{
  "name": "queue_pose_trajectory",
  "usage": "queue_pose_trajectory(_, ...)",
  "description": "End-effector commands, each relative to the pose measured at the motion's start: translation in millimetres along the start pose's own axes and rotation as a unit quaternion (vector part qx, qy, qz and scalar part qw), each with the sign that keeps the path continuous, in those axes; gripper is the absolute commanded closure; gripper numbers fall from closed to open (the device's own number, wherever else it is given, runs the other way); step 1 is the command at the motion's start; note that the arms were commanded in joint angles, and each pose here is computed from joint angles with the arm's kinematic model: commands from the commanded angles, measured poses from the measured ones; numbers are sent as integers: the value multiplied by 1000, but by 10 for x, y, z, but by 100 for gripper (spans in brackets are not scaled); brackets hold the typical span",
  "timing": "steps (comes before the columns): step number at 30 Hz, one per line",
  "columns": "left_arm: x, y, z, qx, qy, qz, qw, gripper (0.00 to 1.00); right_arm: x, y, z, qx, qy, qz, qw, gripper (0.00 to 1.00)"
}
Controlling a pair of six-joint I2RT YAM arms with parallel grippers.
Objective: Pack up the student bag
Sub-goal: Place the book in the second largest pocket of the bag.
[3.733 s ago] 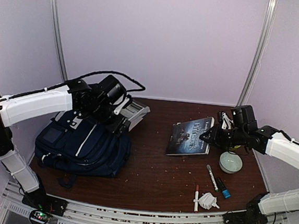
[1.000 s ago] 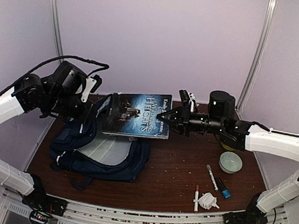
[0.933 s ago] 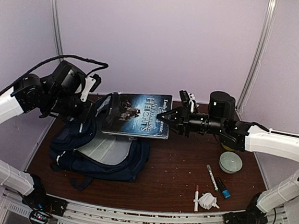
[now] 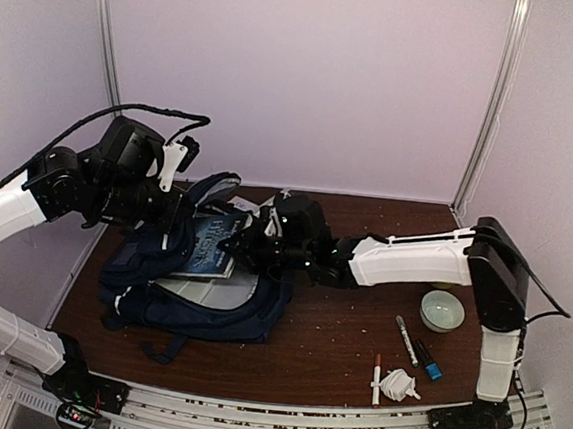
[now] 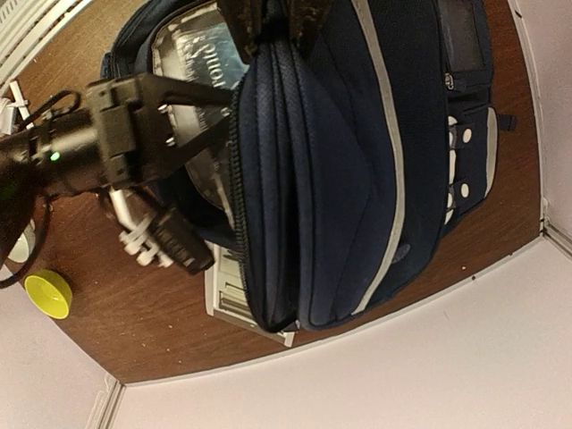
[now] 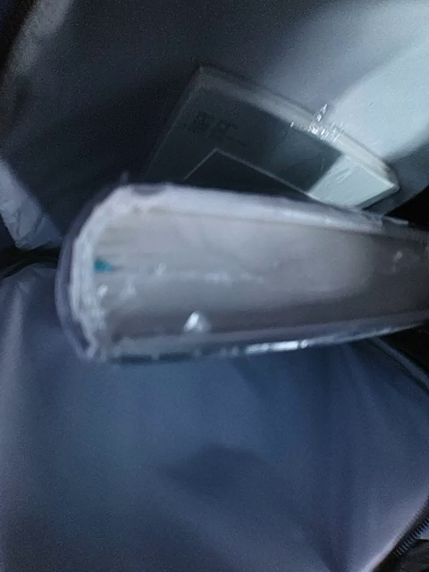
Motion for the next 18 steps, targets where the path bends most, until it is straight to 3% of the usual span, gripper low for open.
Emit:
queue_pose_trajectory(1,455,77,-763,29,-196,7,980,100,-155,721,208,14,20,-115,993,66)
queue_pose_trajectory(3,487,116,-744,26,-197,-6,980,100,-243,567,298,26,52,-80,995,54)
queue_pose_trajectory(8,512,165,-690,27,-197,-21,980,100,47,196,331,134,49,37,989,39)
queue_pose_trajectory(12,503,189,-651,27,-195,-32,980,100,641,223,271,276,19,137,951,33)
queue_pose_trajectory(15,477,186,-625,30,-192,-33,980,100,1141,201,101,342,-47,221,912,30)
queue_pose_trajectory(18,449,160,-621,33,-191,-25,981,100,1489,110,-99,372,-113,305,869,15)
Point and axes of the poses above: each gripper's point midway between its finger pads, its own x axis back along the fingers, its own y axis along the line the jaws close on, z = x × y, the point moved 5 cm from there along x, back along the fingers, and after that the axes turned 12 degrees about -x, right-handed, at the moved point
